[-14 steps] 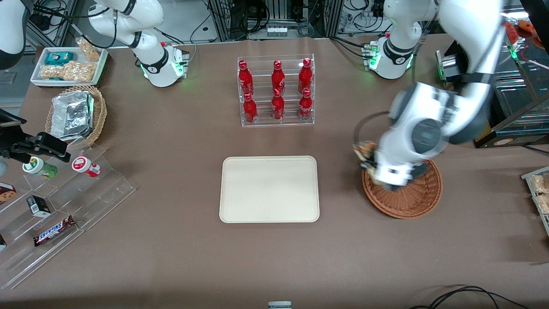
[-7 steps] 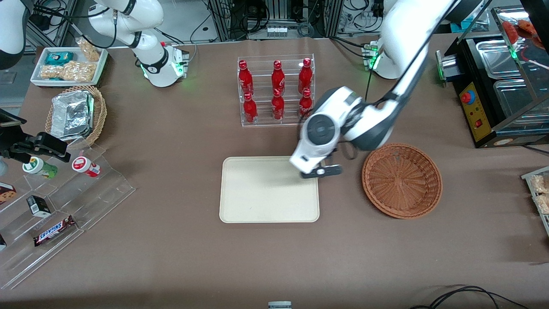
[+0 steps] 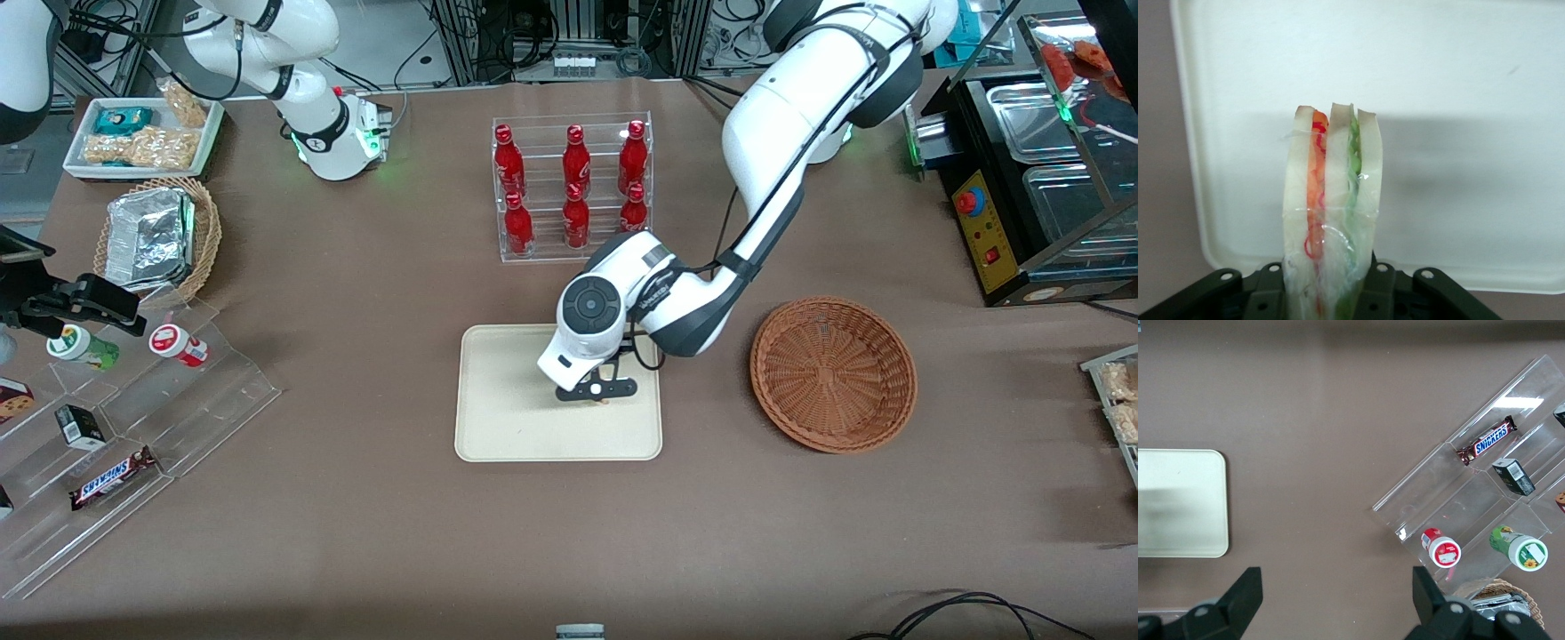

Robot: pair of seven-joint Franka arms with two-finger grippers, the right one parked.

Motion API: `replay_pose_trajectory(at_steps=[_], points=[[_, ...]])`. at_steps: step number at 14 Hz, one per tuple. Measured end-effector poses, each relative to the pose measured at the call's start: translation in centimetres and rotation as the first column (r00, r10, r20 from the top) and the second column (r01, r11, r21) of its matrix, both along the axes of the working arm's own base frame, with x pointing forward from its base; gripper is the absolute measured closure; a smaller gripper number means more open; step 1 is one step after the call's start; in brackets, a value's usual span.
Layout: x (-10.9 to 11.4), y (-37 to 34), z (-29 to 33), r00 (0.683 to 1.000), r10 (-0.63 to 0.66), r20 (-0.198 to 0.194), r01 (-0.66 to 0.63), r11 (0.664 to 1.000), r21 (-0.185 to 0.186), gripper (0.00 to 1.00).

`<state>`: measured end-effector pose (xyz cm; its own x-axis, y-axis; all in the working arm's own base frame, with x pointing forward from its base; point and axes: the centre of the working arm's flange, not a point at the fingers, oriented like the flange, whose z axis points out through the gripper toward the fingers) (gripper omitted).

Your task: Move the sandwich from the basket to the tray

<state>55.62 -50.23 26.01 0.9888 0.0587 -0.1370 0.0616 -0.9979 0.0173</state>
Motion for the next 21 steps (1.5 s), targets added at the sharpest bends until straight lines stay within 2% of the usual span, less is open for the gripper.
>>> replay_pose_trajectory(at_steps=[1, 2, 4, 6, 7, 9, 11, 14, 16, 17, 18, 19, 21], points=[[0.0, -0.6, -0.1, 1.000, -0.005, 0.010, 0.005, 1.000, -0.007, 0.55], [-0.1, -1.2, -0.2, 1.000, -0.012, 0.025, 0.013, 1.000, -0.011, 0.54], [-0.2, -2.3, -0.3, 0.998, -0.018, 0.052, 0.019, 0.999, -0.027, 0.42], [-0.5, -2.8, -0.5, 0.998, -0.024, 0.059, 0.026, 0.999, -0.033, 0.36], [-0.7, -3.0, -0.5, 0.998, -0.029, 0.060, 0.031, 0.999, -0.032, 0.36], [-0.7, -3.1, -0.5, 0.996, -0.041, 0.082, 0.042, 0.999, -0.014, 0.19], [0.3, -2.1, 0.3, 0.993, -0.039, 0.107, 0.036, 0.999, 0.027, 0.01], [2.8, 0.9, 5.6, 0.992, 0.010, 0.124, -0.018, 0.998, 0.064, 0.00], [5.0, 4.8, 11.1, 0.989, 0.069, 0.132, -0.076, 0.996, 0.051, 0.00], [6.0, 7.3, 13.8, 0.989, 0.084, 0.124, -0.090, 0.995, 0.040, 0.00], [6.8, 10.0, 16.0, 0.991, 0.088, 0.099, -0.091, 0.995, 0.031, 0.00], [7.8, 14.2, 18.8, 0.995, 0.083, 0.050, -0.084, 0.996, 0.014, 0.00], [9.2, 19.2, 21.1, 0.997, 0.080, 0.020, -0.079, 0.997, -0.023, 0.00]])
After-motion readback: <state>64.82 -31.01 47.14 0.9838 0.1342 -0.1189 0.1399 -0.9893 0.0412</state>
